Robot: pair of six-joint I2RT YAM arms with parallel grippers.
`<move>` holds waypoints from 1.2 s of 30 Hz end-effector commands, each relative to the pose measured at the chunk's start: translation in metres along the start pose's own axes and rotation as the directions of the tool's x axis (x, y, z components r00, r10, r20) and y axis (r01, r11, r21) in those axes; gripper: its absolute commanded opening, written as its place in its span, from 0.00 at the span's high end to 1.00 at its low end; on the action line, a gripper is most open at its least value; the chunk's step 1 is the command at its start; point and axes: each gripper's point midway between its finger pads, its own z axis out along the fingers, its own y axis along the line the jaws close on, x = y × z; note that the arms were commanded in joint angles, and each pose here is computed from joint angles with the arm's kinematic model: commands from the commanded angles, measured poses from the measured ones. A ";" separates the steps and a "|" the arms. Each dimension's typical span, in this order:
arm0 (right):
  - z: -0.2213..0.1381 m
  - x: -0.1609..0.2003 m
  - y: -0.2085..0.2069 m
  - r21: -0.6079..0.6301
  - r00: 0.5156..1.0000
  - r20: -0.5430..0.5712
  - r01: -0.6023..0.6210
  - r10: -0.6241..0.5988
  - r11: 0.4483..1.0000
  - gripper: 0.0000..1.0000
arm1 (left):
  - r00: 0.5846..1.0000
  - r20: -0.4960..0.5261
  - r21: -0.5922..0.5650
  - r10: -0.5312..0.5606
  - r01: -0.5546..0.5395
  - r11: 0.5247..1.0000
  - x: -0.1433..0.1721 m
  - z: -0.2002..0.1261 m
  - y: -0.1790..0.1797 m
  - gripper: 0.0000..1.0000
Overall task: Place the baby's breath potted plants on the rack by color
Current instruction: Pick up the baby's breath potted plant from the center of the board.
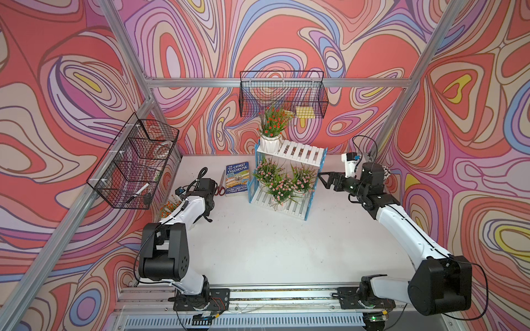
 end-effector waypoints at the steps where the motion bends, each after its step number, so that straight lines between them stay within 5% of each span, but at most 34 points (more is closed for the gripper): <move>1: 0.002 -0.003 0.005 -0.016 1.000 0.007 0.016 -0.015 1.000 0.02 | 1.000 -0.006 -0.027 0.008 -0.008 1.000 -0.003 -0.005 0.012 0.00; 36: 0.015 0.010 0.010 -0.041 1.000 -0.016 0.008 -0.009 0.999 0.02 | 0.995 0.087 0.131 -0.038 0.026 0.991 -0.025 -0.056 0.028 0.00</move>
